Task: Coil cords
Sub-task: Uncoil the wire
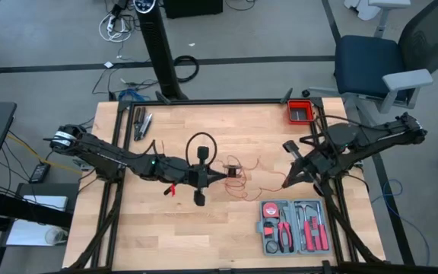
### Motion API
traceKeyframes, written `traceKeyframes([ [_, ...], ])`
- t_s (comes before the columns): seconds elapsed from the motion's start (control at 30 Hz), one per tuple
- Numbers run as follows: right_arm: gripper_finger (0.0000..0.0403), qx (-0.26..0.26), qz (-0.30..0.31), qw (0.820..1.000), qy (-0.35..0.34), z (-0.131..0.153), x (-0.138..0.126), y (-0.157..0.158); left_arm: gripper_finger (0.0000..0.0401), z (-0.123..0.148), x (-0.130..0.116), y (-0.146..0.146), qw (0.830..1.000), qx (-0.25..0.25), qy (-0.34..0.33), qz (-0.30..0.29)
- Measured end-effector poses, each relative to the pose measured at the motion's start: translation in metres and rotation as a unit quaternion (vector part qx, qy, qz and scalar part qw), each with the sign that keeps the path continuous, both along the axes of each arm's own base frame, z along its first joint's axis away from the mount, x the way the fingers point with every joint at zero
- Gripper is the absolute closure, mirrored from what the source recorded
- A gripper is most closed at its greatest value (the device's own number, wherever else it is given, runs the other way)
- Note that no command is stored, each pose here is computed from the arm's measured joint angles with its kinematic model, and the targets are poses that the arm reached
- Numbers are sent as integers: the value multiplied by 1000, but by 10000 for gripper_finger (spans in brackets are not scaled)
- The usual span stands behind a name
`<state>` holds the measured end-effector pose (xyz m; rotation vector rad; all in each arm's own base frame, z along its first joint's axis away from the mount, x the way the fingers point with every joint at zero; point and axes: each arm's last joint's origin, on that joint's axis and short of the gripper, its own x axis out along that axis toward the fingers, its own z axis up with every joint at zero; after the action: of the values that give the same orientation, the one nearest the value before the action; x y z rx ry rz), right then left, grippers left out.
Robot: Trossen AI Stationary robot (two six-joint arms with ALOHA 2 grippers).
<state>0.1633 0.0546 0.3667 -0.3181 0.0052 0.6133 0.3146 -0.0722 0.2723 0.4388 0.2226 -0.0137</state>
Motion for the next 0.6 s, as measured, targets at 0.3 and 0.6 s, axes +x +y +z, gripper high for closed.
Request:
traceKeyframes([
  [0.3, 403, -36, -160, 985, -44, 3, 16, -7, 398, 0, -2, -11, 977, -146, 27, -154],
  [0.6, 403, -21, -294, 954, -57, 0, 39, -10, 398, 10, -3, -18, 943, -210, 4, -259],
])
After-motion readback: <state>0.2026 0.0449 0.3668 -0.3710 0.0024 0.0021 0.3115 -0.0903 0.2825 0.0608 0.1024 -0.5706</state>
